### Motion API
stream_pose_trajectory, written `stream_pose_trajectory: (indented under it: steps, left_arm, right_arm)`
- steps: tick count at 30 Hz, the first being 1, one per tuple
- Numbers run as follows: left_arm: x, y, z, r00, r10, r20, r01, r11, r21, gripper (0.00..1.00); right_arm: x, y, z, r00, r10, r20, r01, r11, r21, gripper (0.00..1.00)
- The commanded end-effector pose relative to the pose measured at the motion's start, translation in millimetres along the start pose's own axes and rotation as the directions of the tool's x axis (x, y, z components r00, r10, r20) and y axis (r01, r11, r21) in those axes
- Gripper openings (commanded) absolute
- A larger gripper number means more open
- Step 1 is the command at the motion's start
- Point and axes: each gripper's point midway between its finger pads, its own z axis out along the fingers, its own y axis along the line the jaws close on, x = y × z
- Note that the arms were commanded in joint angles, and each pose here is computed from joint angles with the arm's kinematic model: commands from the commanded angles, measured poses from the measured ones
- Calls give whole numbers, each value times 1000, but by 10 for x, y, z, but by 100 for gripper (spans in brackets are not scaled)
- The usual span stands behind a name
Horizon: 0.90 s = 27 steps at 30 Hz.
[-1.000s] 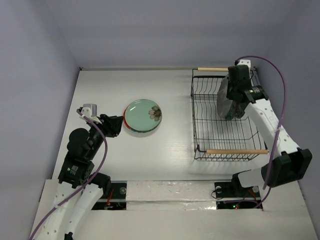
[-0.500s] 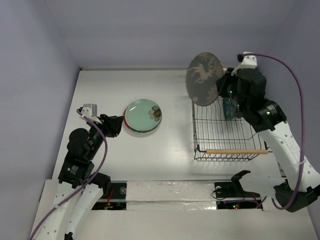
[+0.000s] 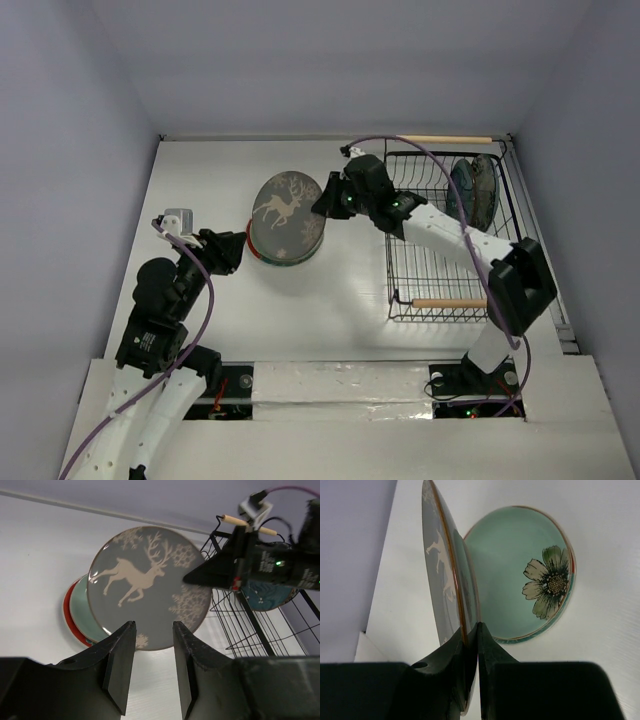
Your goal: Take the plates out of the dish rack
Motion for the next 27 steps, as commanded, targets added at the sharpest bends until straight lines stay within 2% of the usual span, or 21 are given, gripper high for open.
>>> stream_pose_trajectory:
  steps: [1,7,11,19,21,22,27]
  left_arm:
    - [-131,-73,-13,999,2,45,-3,1000,26,33]
    - [-122,-78,-8,999,0,42,-1,1000,30,33]
    - [-122,-78,-5,999,2,42,-3,1000,30,33]
    - [-111,-78,0,999,2,37,-3,1000,31,33]
    - [-115,-76,-2,999,3,39,-4,1000,30,33]
    - [-114,-79,-3,999,2,38,-3,1000,31,33]
    - [-114,-79,-3,999,3,38,-4,1000,31,33]
  right_arm:
    - [-631,707,-88,972,131,192,-69,952,-299,0]
    - [-371,500,286,963,227,147,-176,938,-299,0]
    - [-173,272,577,959,260,112,-228,945,-234,0]
    - [45,-9,804,953,285,97,-270,951,-149,2]
    - [111,-80,824,948,305,93,-292,948,-128,9]
    - [137,-92,825,946,312,87,-300,945,-127,20]
    - [360,-296,872,952,303,52,-300,953,-53,51]
